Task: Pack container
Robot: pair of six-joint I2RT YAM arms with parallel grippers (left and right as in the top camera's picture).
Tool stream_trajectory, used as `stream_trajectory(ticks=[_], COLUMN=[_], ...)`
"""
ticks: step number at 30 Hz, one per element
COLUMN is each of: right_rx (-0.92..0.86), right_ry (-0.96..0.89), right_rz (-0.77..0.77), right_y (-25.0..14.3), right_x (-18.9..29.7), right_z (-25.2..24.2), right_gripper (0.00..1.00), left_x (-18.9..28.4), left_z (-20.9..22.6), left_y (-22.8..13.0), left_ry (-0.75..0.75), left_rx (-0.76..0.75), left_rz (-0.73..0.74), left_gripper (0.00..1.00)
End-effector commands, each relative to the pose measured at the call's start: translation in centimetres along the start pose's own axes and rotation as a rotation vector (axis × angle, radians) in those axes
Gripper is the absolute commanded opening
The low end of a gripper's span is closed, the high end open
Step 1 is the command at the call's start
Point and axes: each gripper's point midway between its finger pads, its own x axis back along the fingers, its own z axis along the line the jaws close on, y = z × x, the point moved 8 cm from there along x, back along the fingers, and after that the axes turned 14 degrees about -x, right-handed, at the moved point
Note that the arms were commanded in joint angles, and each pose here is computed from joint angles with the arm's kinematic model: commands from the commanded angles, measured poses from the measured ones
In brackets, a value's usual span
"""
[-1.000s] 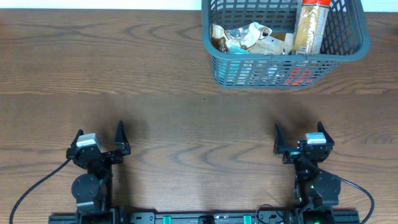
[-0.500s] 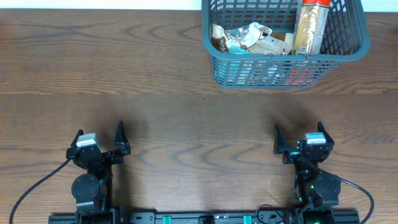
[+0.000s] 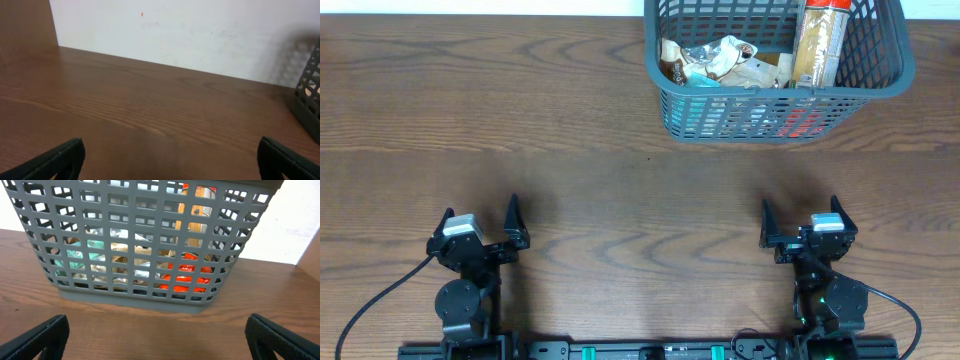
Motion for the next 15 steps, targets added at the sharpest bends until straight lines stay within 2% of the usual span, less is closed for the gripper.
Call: stream_trajectory(ticks=[1,15], right_rx=[0.015,0.015], right_ry=[0.014,0.014], right_rz=[0.004,0.004], right_y=[-0.10,-0.10], right_x=[0.03,0.03], right_z=[0.17,0.17], right_gripper=[0.99,0.99], left_x=[-0.10,-0.10], left_z=[0.17,0.17], left_y=[-1.34,-1.34], left_ry=[0.026,0.026], left_rx=[0.004,0.004], left_rz=[0.054,0.054], left_gripper=[0.99,0.98])
